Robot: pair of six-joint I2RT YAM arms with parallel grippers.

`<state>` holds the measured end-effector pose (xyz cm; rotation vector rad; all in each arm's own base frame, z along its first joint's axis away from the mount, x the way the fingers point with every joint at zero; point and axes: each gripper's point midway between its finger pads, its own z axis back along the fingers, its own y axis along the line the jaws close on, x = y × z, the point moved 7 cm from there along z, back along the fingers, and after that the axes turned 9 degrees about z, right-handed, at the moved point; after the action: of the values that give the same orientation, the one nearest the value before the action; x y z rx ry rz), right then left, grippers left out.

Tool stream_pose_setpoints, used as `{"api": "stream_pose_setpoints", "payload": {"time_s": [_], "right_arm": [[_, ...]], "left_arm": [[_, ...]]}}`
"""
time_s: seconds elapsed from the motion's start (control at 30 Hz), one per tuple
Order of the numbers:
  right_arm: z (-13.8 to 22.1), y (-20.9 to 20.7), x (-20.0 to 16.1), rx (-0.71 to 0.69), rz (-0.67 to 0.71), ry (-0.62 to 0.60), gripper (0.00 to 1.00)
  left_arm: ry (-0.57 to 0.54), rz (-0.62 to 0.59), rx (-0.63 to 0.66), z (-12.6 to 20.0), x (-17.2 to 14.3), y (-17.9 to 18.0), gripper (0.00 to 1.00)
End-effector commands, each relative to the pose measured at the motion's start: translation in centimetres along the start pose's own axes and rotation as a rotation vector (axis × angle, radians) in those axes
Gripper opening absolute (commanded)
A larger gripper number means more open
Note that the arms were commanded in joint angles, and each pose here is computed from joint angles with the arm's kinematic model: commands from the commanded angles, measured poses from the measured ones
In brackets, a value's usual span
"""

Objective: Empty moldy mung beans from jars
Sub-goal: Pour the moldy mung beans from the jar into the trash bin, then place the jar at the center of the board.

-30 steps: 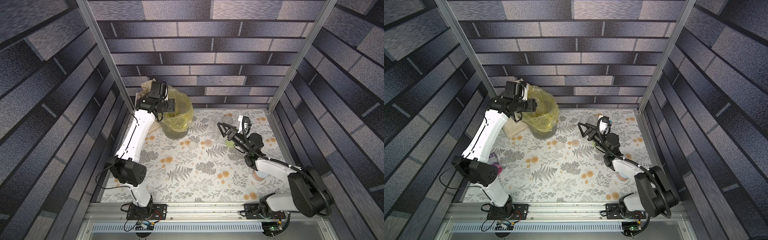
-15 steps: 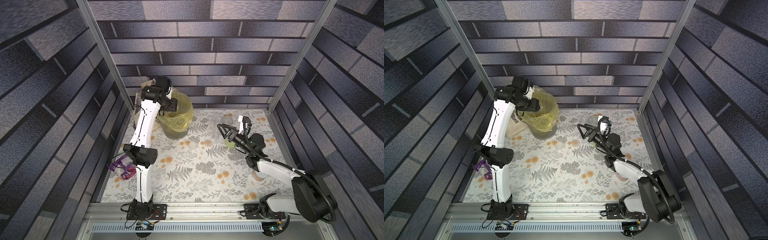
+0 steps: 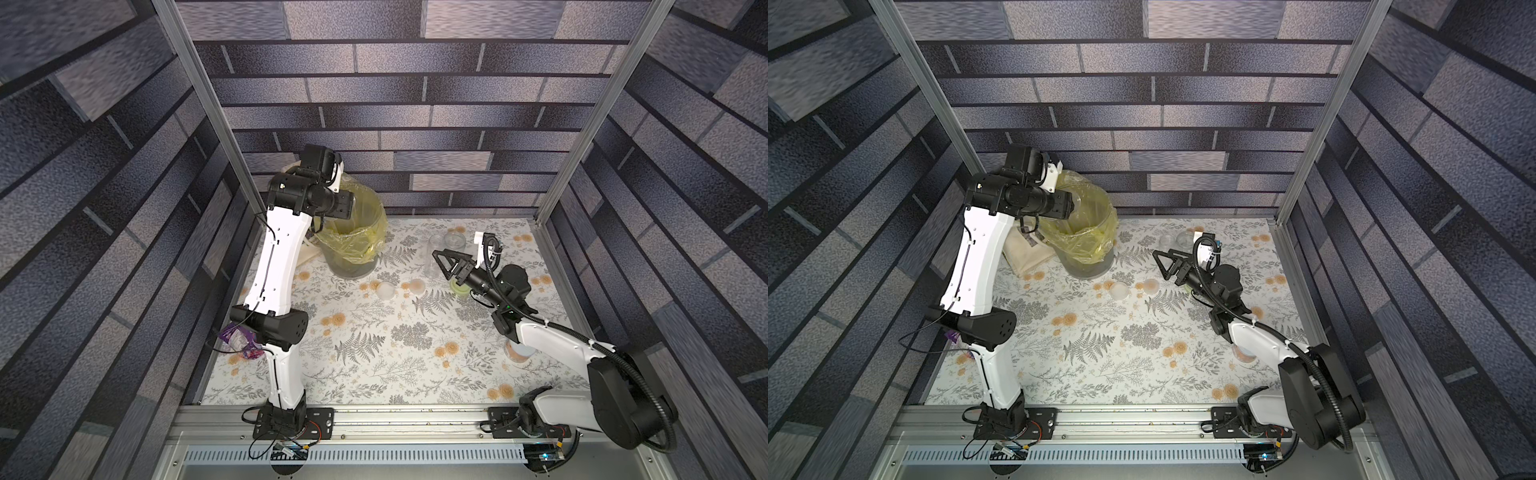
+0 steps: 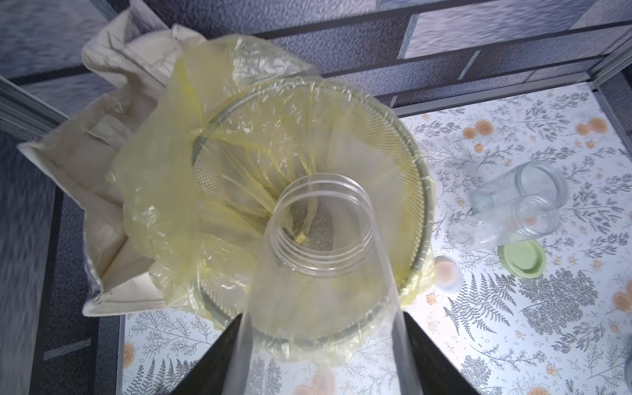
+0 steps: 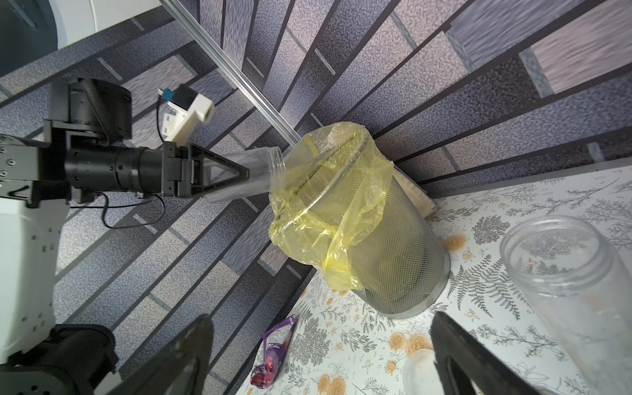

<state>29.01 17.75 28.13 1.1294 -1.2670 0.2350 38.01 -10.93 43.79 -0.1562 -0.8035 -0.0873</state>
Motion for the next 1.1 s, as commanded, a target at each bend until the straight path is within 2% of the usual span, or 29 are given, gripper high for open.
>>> {"api": "stream_pose_setpoints", "payload": {"time_s": [0.0, 0.13, 0.2, 0.27, 0.37, 0.47, 0.63, 0.7, 0.8, 1.07], "right_arm": [[0.3, 1.1, 1.6, -0.001, 0.089, -0.032, 1.00], [1.1, 2.2, 1.9, 0.037, 0.095, -0.041, 1.00], [1.5, 3.2, 2.4, 0.091, 0.078, -0.079, 1.00], [1.9, 3.7, 2.7, 0.124, 0.061, -0.109, 1.00], [2.2, 4.1, 3.1, 0.141, 0.030, -0.129, 1.00], [2.6, 4.9, 3.8, 0.181, -0.010, -0.165, 1.00], [2.9, 6.7, 5.3, 0.284, -0.063, -0.196, 1.00], [3.0, 7.4, 6.0, 0.329, -0.085, -0.208, 1.00], [3.1, 8.1, 6.6, 0.376, -0.121, -0.219, 1.00], [2.8, 9.9, 6.4, 0.367, -0.111, -0.180, 1.00]], "left_arm": [[-0.109, -0.053, -0.039, 2.9, 0.8, -1.0, 0.52], [-0.171, -0.153, -0.099, 4.3, 0.1, -3.3, 0.52], [-0.280, -0.224, -0.155, 5.5, -0.7, -4.9, 0.53], [-0.381, -0.228, -0.217, 6.5, -1.5, -5.8, 0.53], [-0.526, -0.246, -0.422, 7.6, -3.9, -7.4, 0.53], [-0.685, -0.295, -0.513, 8.2, -6.6, -9.3, 0.54], [-0.865, -0.335, -0.675, 8.8, -9.9, -12.5, 0.56], [-0.909, -0.407, -0.697, 8.6, -11.1, -14.3, 0.60], [-0.994, -0.558, -0.653, 7.7, -12.8, -16.8, 0.61], [-1.049, -0.544, -0.699, 7.0, -12.6, -18.9, 0.60]]}}
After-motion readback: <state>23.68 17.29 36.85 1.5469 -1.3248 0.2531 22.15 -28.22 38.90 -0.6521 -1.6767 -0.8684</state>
